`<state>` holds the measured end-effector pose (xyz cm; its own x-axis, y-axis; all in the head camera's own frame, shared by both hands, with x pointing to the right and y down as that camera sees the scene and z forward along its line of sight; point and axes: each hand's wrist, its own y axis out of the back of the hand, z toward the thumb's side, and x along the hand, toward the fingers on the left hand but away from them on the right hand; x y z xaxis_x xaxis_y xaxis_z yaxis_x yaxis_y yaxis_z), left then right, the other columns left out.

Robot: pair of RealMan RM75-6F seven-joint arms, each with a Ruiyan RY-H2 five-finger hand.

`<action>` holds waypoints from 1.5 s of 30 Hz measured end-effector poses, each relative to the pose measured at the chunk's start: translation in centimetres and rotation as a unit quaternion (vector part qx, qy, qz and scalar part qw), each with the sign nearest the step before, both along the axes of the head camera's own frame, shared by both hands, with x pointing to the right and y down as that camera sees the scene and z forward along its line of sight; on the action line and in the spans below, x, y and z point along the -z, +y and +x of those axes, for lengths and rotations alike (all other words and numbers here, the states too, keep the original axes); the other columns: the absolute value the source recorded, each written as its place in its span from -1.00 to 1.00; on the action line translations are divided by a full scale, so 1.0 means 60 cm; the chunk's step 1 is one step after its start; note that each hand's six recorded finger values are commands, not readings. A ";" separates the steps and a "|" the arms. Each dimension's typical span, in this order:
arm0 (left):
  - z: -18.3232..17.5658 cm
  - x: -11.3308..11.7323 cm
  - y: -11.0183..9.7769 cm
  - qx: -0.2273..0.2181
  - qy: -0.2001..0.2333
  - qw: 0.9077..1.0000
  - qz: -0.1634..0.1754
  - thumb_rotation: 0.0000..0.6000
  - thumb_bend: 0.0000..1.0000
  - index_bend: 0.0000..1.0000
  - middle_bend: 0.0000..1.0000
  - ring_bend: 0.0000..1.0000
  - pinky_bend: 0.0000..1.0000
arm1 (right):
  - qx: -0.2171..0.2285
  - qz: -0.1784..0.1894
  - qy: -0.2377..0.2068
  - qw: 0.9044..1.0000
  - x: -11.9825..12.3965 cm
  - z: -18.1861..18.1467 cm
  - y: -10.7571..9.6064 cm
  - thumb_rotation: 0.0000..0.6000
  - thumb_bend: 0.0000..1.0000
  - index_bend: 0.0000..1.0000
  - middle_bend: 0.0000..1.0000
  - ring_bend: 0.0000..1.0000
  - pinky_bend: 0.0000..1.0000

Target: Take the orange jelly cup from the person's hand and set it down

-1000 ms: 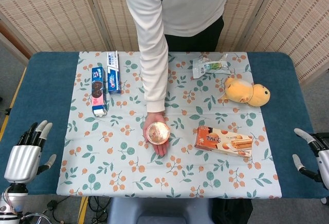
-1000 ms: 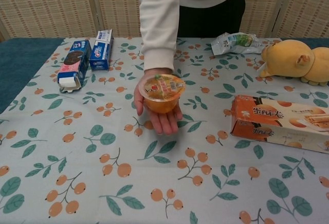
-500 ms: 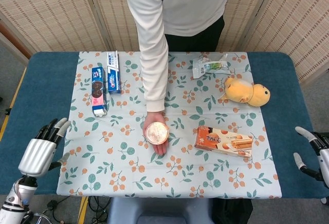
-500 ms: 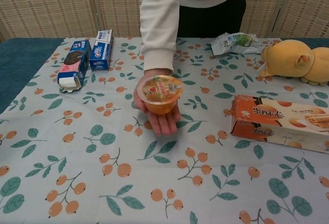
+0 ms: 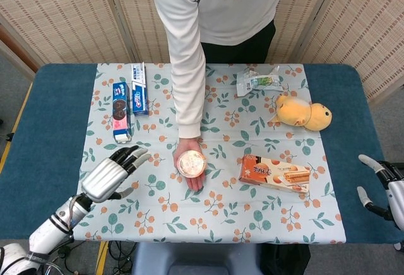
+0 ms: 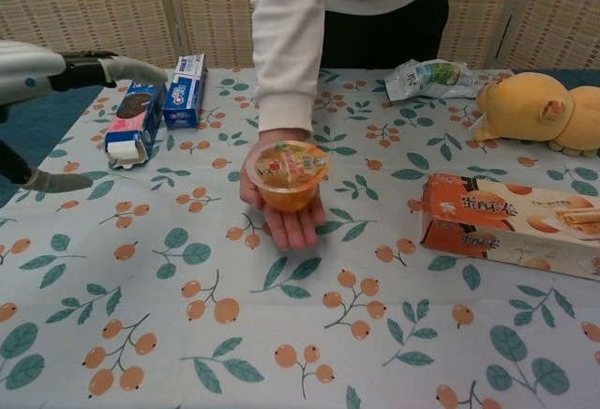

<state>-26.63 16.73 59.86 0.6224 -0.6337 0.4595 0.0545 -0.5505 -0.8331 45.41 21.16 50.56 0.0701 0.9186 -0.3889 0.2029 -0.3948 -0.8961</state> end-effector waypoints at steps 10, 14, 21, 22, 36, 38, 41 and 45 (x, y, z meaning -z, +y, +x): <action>0.126 -0.046 -0.028 -0.090 0.010 0.996 -0.011 1.00 -0.48 -1.00 -1.00 -1.00 -0.87 | -0.001 -0.005 0.005 1.000 -0.001 0.000 0.000 1.00 -0.22 -0.64 -0.46 -0.57 -0.18; 0.159 -0.062 -0.040 -0.113 -0.002 0.994 -0.008 1.00 -0.48 -1.00 -1.00 -1.00 -0.94 | -0.002 -0.006 0.006 1.000 -0.002 0.001 0.000 1.00 -0.22 -0.64 -0.46 -0.57 -0.18; 0.204 -0.094 -0.052 -0.131 -0.021 0.991 -0.024 1.00 -0.48 -1.00 -1.00 -1.00 -0.94 | -0.002 -0.010 0.006 1.000 -0.006 0.001 0.000 1.00 -0.22 -0.64 -0.46 -0.57 -0.18; 0.210 -0.101 -0.054 -0.134 -0.025 0.990 -0.027 1.00 -0.48 -1.00 -1.00 -1.00 -0.95 | -0.002 -0.011 0.006 1.000 -0.007 0.000 -0.001 1.00 -0.22 -0.64 -0.46 -0.57 -0.18; 0.259 -0.130 -0.073 -0.133 -0.031 0.990 -0.026 1.00 -0.48 -0.79 -1.00 -0.98 -0.83 | -0.008 -0.015 0.010 1.000 -0.008 0.010 0.002 1.00 -0.22 -0.64 -0.46 -0.57 -0.18; 0.260 -0.133 -0.075 -0.131 -0.032 0.991 -0.023 1.00 -0.48 -0.66 -0.99 -0.89 -0.65 | -0.009 -0.015 0.011 1.000 -0.007 0.011 0.003 1.00 -0.22 -0.64 -0.46 -0.57 -0.18; 0.262 -0.138 -0.078 -0.129 -0.034 0.991 -0.020 1.00 -0.48 -0.50 -0.89 -0.69 -0.31 | -0.010 -0.015 0.011 1.000 -0.007 0.013 0.003 1.00 -0.22 -0.64 -0.46 -0.57 -0.18; 0.261 -0.143 -0.079 -0.127 -0.037 0.991 -0.018 1.00 -0.48 -0.34 -0.72 -0.49 0.04 | -0.009 -0.015 0.010 1.000 -0.008 0.013 0.002 1.00 -0.22 -0.64 -0.46 -0.57 -0.18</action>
<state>-10.96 11.96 68.47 0.7240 -0.4430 0.5288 0.2555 -0.5398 -0.8021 46.17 21.27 51.07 0.0453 0.9074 -0.4178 0.1930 -0.4183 -0.8876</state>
